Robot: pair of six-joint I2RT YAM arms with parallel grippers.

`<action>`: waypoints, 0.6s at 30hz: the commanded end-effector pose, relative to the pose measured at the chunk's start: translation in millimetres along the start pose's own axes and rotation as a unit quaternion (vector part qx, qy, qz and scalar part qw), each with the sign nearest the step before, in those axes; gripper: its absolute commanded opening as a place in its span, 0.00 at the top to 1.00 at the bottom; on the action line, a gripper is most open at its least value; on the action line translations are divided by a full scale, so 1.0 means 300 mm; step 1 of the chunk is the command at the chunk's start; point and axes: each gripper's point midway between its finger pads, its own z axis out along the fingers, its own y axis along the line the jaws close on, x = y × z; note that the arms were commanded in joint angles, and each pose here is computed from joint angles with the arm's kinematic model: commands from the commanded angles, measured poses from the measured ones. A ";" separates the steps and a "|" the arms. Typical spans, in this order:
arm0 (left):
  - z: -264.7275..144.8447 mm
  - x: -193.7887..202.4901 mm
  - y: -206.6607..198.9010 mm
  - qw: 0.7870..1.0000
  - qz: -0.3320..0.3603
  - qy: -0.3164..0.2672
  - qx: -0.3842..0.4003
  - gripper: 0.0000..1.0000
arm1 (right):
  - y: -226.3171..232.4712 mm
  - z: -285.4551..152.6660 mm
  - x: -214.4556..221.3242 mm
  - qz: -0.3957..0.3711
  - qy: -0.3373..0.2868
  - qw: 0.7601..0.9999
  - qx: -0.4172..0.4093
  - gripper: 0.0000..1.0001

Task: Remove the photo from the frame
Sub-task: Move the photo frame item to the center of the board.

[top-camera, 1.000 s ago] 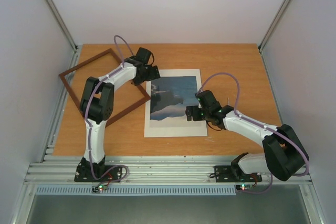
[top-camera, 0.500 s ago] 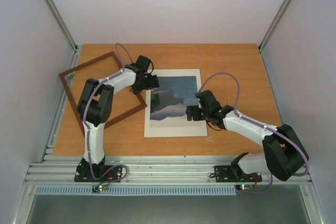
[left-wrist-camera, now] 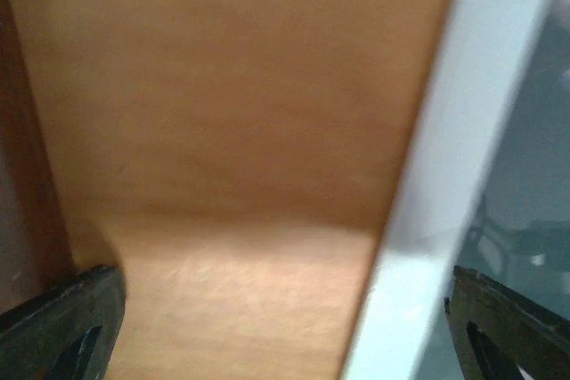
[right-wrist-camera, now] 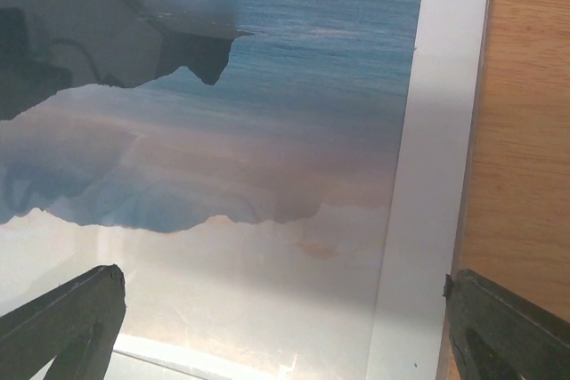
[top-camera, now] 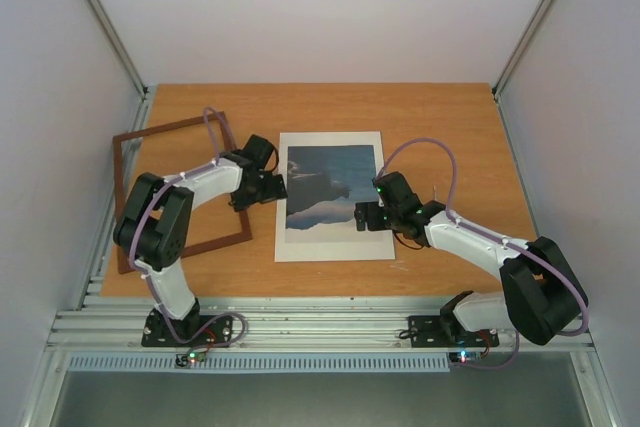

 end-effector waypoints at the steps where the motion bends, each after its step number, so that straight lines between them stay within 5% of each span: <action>1: 0.016 0.063 0.108 0.999 -0.011 0.005 -0.046 0.01 | 0.004 -0.018 -0.023 0.001 -0.011 1.000 -0.003 0.02; 18: -0.176 0.179 0.142 0.995 0.063 -0.046 -0.063 0.01 | -0.026 -0.043 -0.011 0.018 0.005 0.999 0.026 0.02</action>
